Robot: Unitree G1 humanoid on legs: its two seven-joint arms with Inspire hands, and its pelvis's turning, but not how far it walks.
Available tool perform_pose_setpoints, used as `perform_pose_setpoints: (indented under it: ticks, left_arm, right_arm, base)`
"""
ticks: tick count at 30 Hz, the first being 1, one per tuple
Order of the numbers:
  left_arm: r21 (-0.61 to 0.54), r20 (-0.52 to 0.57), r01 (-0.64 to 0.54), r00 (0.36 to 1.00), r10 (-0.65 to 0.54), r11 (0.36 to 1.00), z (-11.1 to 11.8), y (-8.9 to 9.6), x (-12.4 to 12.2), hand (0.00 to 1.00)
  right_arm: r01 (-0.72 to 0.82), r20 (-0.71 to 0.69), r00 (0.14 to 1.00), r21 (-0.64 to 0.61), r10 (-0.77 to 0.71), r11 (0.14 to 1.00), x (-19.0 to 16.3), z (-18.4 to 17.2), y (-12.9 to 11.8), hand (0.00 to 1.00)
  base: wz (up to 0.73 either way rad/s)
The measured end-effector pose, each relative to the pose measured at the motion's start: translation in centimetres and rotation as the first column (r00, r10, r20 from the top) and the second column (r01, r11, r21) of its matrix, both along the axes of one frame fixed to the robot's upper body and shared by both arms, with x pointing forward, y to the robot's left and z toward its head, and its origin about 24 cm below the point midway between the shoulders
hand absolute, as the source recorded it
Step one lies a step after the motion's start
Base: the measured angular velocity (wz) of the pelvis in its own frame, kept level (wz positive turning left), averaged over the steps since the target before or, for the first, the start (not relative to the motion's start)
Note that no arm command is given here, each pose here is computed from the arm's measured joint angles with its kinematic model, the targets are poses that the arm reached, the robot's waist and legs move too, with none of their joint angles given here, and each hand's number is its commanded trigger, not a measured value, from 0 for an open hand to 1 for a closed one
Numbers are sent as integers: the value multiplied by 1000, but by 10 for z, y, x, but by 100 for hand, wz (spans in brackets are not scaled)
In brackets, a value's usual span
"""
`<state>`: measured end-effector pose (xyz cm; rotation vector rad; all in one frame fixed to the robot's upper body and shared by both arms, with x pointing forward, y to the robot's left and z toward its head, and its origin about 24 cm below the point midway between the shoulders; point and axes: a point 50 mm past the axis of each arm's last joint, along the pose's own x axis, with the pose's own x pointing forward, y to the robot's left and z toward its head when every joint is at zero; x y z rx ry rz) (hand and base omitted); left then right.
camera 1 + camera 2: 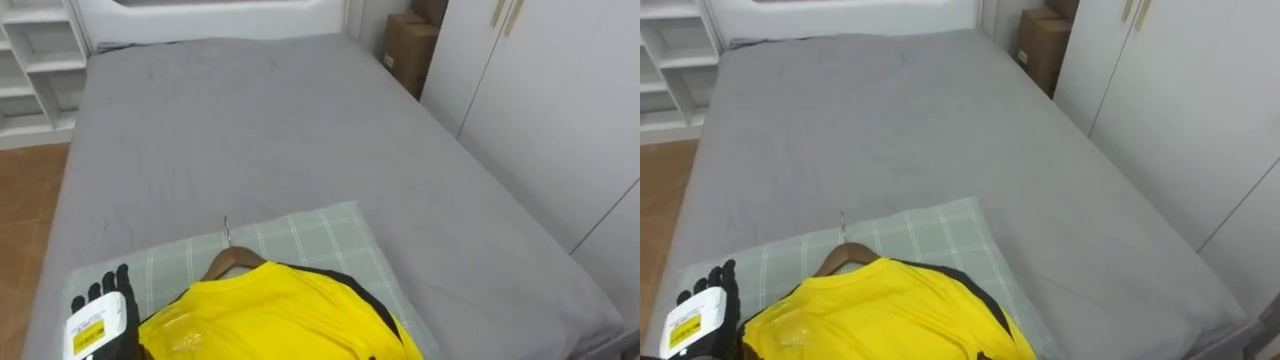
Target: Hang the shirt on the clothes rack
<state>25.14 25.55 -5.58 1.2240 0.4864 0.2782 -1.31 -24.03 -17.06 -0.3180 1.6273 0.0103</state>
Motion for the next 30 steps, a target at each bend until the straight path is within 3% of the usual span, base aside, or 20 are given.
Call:
perform_pose_setpoints:
  ticks: [6, 12, 30]
  left_arm:
    - [-11, -1, 44, 999, -44, 999, 9, -7, 17, 0]
    - [61, -24, 106, 994, -105, 993, 12, -10, 22, 0]
    - [87, -28, 93, 995, -91, 992, 21, -6, 34, 0]
  right_arm:
    - [-8, 7, 1000, 13, 8, 1000, 5, 0, 0, 0]
    - [-41, 7, 999, 23, 40, 999, 8, 0, 1, 0]
    - [-65, 31, 997, 32, 64, 997, 20, -1, 2, 0]
  base:
    - [-2]
    - [0]
    - [0]
